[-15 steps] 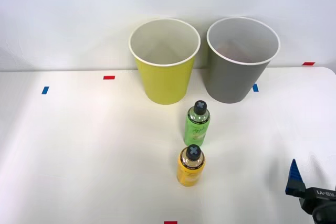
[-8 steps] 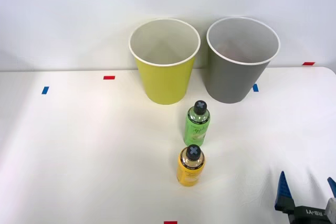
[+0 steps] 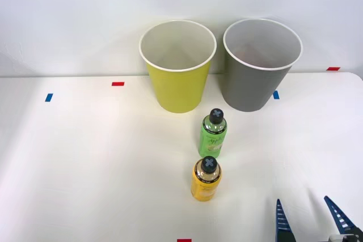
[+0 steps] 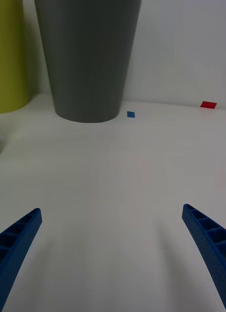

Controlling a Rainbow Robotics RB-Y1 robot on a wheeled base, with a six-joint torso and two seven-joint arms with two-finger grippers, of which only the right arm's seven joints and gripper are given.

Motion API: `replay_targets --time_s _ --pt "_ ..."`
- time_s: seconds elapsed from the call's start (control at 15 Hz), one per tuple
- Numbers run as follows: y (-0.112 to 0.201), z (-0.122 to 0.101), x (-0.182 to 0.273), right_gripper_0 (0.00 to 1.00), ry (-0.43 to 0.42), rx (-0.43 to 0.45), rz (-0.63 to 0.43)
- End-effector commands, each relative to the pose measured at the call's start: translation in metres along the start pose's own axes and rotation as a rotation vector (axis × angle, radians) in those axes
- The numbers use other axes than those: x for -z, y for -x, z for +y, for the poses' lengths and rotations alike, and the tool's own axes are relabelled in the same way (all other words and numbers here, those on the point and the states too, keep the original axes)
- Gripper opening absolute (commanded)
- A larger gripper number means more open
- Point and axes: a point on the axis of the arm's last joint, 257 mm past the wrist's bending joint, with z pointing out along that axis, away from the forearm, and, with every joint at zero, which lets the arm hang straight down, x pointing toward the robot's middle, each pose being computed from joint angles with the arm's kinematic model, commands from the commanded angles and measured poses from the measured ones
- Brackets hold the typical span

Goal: Put cans in the gray bin, plastic bottles in the light green bin

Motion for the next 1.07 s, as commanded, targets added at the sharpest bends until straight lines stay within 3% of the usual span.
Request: replay_targets --time_s 0.07,0.4,1.07 --pt "0.007 0.023 0.007 1.0 0.051 -0.036 -0.069" --pt "0.017 0.053 0.027 1.0 0.106 -0.062 -0.114" --pt "0.006 0.049 0.04 1.0 0.074 -0.047 -0.07"
